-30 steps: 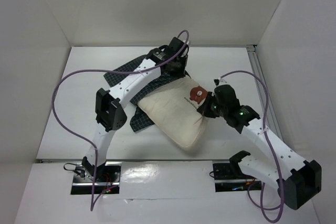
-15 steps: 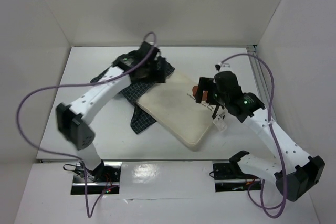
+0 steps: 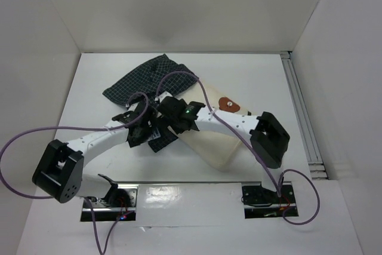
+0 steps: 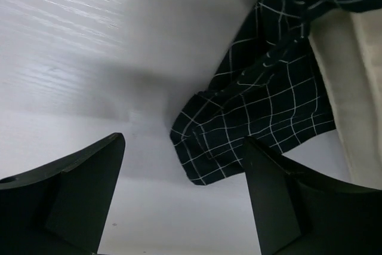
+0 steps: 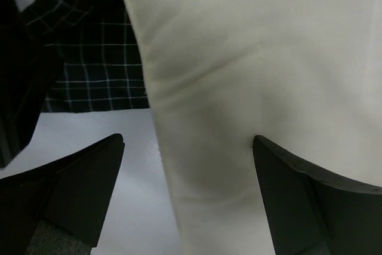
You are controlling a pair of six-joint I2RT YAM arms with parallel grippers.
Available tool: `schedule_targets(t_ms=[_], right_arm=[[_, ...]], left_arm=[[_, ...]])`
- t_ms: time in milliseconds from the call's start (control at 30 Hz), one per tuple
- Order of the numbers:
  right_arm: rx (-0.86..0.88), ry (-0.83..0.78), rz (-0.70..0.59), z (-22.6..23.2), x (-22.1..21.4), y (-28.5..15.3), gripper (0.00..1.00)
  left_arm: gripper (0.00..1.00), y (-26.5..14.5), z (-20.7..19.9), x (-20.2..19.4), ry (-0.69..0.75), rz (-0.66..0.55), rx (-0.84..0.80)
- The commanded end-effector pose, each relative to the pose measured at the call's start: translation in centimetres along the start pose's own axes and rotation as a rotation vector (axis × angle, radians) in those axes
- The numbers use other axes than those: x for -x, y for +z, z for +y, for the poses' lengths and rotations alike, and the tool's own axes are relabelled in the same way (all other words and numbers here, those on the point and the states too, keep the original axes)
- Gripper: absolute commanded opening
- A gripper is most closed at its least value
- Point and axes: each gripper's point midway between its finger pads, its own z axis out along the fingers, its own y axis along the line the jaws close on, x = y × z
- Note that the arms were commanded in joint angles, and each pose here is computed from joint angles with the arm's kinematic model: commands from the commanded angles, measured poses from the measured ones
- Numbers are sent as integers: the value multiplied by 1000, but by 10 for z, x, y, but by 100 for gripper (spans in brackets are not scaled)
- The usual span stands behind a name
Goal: Put the pillow into the pillowcase
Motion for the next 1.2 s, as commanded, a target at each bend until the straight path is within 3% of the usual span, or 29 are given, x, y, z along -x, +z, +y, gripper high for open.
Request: schedule_targets(t_ms=[0, 67, 200, 467, 700, 767, 833, 933, 1000, 1100, 1167], right_arm=[[-22, 24, -92, -20, 33, 7, 95], [-11, 63, -55, -31, 24, 29, 84], [59, 127, -39, -37, 26, 37, 1], [212, 234, -191, -53, 65, -27, 0], [255, 244, -208, -61, 74, -42, 0], [258, 251, -219, -65, 76, -46, 0], [242, 269, -220, -71, 76, -45, 0], [227, 313, -217, -76, 80, -39, 0], [190, 329, -253, -84, 105, -40, 0], [147, 348, -319, -102, 141, -60, 0], [153, 351, -377, -106, 169, -78, 0]], left_arm=[[93, 6, -37, 18, -93, -92, -99], [94, 16, -25, 11, -94, -88, -28], [94, 30, -25, 4, -88, -64, -16], [94, 44, -28, 9, -33, -97, -21], [87, 55, -51, 23, -7, -116, -85], [57, 53, -56, 28, -9, -120, -89], [1, 47, -61, 31, -14, -128, -113], [0, 7, -95, 40, -16, -157, -286], [0, -39, -139, 38, 25, -163, -525], [0, -128, -184, 64, 39, -247, -821], [0, -145, -191, 66, 62, -241, -863]])
